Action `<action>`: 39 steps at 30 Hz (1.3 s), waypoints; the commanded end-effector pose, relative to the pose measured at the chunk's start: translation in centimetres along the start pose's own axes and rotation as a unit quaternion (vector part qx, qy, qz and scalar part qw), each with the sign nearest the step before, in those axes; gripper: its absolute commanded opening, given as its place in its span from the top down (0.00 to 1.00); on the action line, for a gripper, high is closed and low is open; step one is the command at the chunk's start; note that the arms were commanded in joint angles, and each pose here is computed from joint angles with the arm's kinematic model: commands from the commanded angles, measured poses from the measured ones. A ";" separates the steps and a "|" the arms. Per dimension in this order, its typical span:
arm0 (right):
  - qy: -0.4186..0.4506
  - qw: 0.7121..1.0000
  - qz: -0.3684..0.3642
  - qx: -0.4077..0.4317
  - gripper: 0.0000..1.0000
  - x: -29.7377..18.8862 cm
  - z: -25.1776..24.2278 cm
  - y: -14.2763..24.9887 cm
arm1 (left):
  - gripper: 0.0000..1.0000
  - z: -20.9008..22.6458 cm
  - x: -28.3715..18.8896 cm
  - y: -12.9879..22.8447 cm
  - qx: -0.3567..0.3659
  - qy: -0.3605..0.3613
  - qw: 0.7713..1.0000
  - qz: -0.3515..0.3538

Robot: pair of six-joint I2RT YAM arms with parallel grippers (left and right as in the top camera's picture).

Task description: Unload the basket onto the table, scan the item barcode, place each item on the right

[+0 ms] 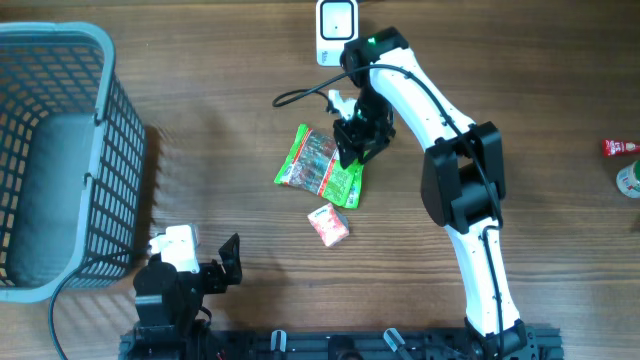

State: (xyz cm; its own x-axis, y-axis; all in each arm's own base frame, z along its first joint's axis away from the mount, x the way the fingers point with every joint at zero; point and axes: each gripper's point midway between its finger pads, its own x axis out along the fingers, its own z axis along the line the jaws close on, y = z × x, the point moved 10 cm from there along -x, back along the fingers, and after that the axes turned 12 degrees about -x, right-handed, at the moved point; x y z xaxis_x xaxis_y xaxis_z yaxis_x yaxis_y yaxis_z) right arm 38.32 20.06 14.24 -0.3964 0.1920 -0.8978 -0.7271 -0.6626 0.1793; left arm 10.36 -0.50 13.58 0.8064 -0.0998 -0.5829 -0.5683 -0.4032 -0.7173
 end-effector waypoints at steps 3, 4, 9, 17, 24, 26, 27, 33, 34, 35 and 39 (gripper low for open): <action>0.024 0.980 -0.083 -0.177 0.00 -2.4 0.6 -2.2 | 0.00 0.2 0.2 0.2 -0.004 -0.003 1.000 0.000; -0.026 0.966 -0.103 -0.238 0.00 -1.9 1.2 -2.3 | 0.00 0.2 0.2 0.2 -0.004 -0.003 1.000 0.000; -0.042 0.953 -0.105 -0.283 0.00 1.7 0.1 -2.7 | 0.00 0.2 0.2 0.2 -0.004 -0.002 1.000 0.000; 0.040 0.973 -0.045 -0.223 0.02 9.7 -0.6 -2.9 | 0.00 0.2 0.2 0.2 -0.004 -0.002 1.000 0.000; 0.044 0.985 0.002 -0.169 0.96 13.3 -0.5 -0.8 | 0.00 0.2 0.2 0.2 -0.004 -0.003 1.000 0.000; -0.004 0.987 -0.032 -0.158 0.96 11.0 -0.4 -1.1 | 0.00 0.2 0.2 0.2 -0.004 -0.002 1.000 0.000; -0.031 0.986 -0.056 -0.153 0.96 9.6 -0.3 -1.3 | 0.00 0.2 0.2 0.2 -0.004 -0.003 1.000 0.000; -0.027 0.986 -0.088 -0.140 0.00 6.6 -1.9 -0.8 | 0.00 0.2 0.2 0.2 -0.004 -0.003 1.000 0.000; -0.028 0.986 -0.076 -0.147 0.00 7.2 -2.1 -0.4 | 0.00 0.2 0.2 0.2 -0.004 -0.002 1.000 0.000; -0.033 0.985 -0.064 -0.154 0.00 8.0 -2.2 0.1 | 0.00 0.2 0.2 0.2 -0.004 -0.002 1.000 0.000; -0.041 0.986 -0.047 -0.157 0.00 11.9 -3.1 1.9 | 0.00 0.2 0.2 0.2 -0.004 -0.003 1.000 0.000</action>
State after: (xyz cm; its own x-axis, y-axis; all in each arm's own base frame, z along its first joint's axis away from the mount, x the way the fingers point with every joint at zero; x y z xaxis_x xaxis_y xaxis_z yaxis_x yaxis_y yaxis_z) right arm 36.81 20.68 9.97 -0.2724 0.4663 -0.8417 -0.5702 -0.7828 -0.2492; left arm 10.36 -0.50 13.58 0.8064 -0.1002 -0.5828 -0.5684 -0.4031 -0.7172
